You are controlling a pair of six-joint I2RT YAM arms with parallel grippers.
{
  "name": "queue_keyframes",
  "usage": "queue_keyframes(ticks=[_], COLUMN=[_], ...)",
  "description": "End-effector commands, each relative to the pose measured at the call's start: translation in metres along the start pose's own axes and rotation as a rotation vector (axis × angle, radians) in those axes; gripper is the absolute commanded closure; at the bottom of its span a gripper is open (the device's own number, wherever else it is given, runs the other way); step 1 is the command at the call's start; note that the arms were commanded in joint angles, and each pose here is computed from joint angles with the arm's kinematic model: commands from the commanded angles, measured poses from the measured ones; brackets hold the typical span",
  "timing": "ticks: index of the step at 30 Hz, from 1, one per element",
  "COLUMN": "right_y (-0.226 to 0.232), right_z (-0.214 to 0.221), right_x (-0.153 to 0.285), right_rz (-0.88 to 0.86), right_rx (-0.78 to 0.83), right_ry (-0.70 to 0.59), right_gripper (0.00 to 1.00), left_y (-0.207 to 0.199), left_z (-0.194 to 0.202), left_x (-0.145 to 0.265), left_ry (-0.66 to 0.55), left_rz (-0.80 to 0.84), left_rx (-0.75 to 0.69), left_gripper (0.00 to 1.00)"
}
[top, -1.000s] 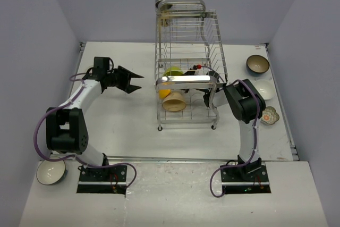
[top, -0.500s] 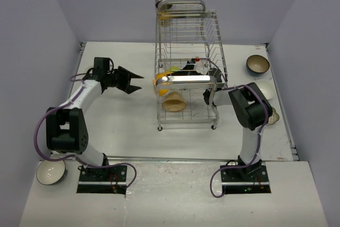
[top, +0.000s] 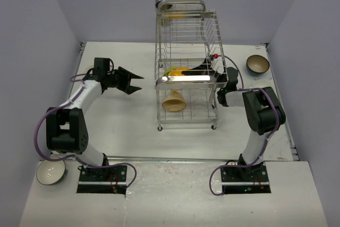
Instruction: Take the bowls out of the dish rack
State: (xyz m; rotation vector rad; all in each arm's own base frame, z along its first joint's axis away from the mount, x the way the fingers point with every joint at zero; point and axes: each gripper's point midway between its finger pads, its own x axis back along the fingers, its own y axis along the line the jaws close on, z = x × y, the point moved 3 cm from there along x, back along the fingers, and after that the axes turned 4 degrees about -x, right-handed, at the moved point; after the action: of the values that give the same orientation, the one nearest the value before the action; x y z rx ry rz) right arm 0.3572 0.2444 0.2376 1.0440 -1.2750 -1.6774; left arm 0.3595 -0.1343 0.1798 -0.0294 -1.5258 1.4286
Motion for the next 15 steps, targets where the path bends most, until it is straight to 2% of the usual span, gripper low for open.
queue_keyframes(ticks=[1, 6, 7, 10, 11, 15], right_y=[0.026, 0.024, 0.018, 0.021, 0.018, 0.034], right_z=[0.003, -0.013, -0.017, -0.033, -0.04, -0.071], right_x=[0.016, 0.04, 0.045, 0.066, 0.071, 0.106], right_rz=[-0.032, 0.072, 0.115, 0.192, 0.265, 0.409], right_rx=[0.126, 0.165, 0.132, 0.198, 0.222, 0.298], right_ry=[0.011, -0.026, -0.04, -0.084, -0.093, -0.199], right_gripper=[1.0, 1.0, 1.0, 1.0, 1.0, 1.0], left_y=[-0.011, -0.011, -0.012, -0.013, -0.014, -0.014], left_z=[0.004, 0.004, 0.004, 0.004, 0.004, 0.003], left_x=[0.011, 0.011, 0.011, 0.011, 0.011, 0.011], left_ry=[0.007, 0.007, 0.006, 0.005, 0.004, 0.005], left_rz=[0.063, 0.066, 0.07, 0.074, 0.076, 0.077], left_rx=[-0.06, -0.057, -0.058, -0.057, -0.056, -0.057], left_gripper=[0.46, 0.46, 0.46, 0.46, 0.46, 0.46])
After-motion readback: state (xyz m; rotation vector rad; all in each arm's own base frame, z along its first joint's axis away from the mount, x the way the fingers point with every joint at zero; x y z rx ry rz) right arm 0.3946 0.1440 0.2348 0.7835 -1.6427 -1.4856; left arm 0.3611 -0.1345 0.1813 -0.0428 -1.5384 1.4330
